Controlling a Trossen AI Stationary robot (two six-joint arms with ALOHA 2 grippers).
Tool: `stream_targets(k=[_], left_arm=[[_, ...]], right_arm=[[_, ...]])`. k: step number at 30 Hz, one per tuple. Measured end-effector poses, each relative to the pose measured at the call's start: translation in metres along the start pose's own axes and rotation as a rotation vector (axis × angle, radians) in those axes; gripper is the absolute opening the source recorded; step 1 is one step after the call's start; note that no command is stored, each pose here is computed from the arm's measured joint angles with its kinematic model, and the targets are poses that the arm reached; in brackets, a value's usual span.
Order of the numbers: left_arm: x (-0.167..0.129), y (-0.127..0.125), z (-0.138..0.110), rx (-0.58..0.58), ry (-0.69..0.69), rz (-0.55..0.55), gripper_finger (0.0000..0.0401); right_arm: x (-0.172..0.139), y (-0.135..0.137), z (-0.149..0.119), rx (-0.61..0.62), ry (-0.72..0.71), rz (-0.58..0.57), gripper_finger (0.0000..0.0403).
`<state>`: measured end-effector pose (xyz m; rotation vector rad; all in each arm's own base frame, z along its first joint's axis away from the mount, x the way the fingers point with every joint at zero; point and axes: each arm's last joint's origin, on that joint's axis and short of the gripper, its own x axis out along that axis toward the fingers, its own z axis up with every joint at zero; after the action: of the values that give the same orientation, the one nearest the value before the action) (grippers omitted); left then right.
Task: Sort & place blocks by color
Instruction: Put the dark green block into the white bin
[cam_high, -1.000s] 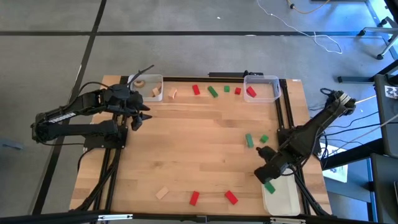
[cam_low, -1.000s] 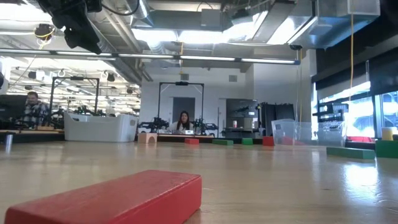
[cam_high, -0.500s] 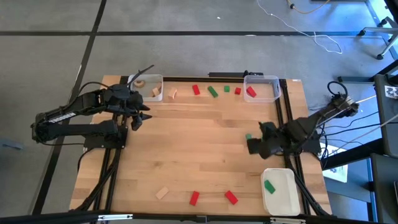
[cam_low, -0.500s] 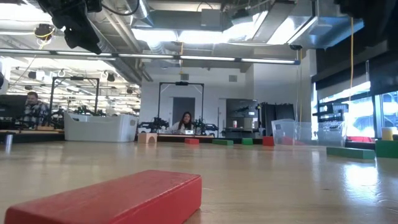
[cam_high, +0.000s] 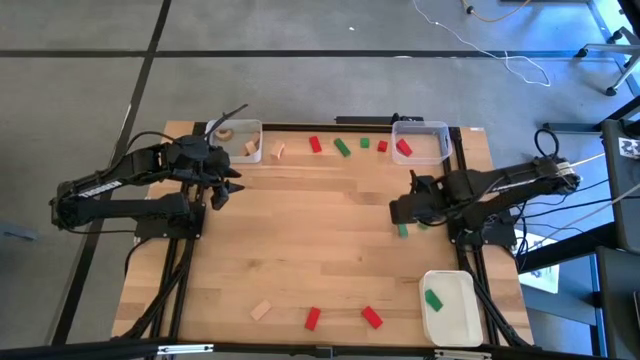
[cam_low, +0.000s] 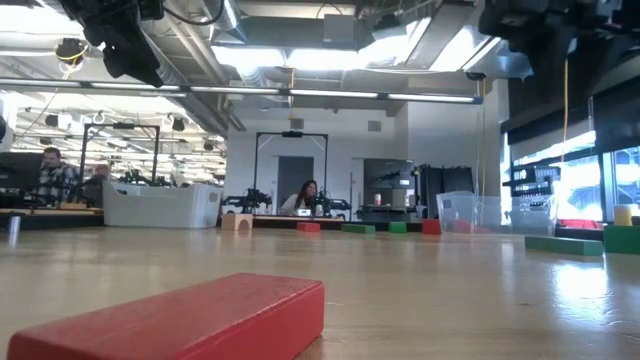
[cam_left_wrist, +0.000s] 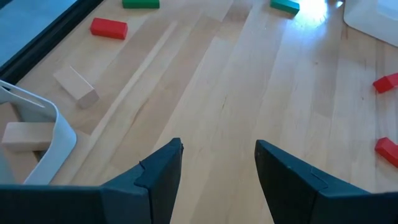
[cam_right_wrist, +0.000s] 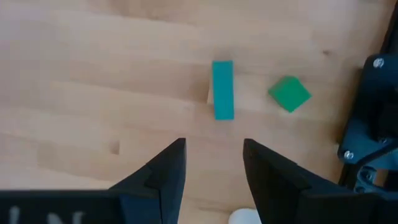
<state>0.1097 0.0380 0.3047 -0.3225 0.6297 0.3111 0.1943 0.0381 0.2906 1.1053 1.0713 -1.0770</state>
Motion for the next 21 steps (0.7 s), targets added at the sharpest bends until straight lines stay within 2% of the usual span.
stream_targets(k=[12, 21], left_arm=[[0.000, 0.000, 0.000, -0.002, 0.001, 0.000, 0.0195], [0.000, 0.000, 0.000, -0.002, 0.001, 0.000, 0.0195]], right_arm=[[0.026, 0.017, 0.019, 0.045, -0.008, -0.126, 0.0161], [0.039, 0.021, 0.037, -0.023, 0.009, -0.190, 0.0161]])
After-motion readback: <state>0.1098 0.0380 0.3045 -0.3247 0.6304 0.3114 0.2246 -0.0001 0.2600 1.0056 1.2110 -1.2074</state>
